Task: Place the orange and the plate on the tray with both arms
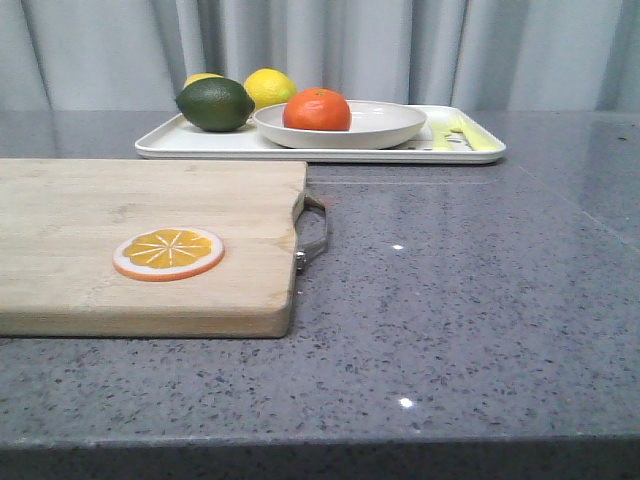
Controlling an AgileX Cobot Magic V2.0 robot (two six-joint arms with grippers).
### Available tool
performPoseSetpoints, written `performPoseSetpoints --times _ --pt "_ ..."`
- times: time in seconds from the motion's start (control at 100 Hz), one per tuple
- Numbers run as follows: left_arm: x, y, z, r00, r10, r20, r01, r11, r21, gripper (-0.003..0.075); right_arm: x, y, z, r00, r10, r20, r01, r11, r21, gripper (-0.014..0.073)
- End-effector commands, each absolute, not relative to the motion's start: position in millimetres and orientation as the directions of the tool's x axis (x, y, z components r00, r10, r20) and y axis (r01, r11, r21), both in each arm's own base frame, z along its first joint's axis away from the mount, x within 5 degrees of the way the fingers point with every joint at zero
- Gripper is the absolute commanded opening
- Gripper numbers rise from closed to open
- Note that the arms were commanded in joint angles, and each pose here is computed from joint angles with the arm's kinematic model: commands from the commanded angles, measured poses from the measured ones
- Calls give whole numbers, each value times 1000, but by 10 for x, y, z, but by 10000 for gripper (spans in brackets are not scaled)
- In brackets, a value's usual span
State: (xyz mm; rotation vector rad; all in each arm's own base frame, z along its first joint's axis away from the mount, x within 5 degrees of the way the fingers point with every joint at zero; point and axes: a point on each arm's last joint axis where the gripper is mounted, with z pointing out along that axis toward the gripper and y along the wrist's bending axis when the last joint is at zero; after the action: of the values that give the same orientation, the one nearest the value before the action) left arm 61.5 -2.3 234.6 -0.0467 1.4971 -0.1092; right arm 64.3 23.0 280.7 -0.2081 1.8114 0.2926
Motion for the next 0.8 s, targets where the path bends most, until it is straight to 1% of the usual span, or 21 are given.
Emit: performPoseSetpoints --times 0.0,0.17,0.21,0.24,0.79 --pt "578 15 2430 185 -101 -978 0 995 -103 -20 657 220 2954 -162 42 -986 -285 954 87 -66" --pt "506 44 2239 226 -87 -970 -55 993 -102 -20 657 220 2954 -162 42 -986 -285 954 87 -66" --pt "513 48 2215 228 -87 -970 -60 993 -103 -20 659 220 2954 -162 42 -986 -285 954 87 -66" --pt "519 46 2193 203 -89 -975 -59 993 -103 -20 659 220 2954 -162 42 -986 -285 954 87 -66" --pt "523 43 2175 183 -77 -980 -60 994 -89 -20 663 221 2954 -163 42 -986 -285 955 87 -66"
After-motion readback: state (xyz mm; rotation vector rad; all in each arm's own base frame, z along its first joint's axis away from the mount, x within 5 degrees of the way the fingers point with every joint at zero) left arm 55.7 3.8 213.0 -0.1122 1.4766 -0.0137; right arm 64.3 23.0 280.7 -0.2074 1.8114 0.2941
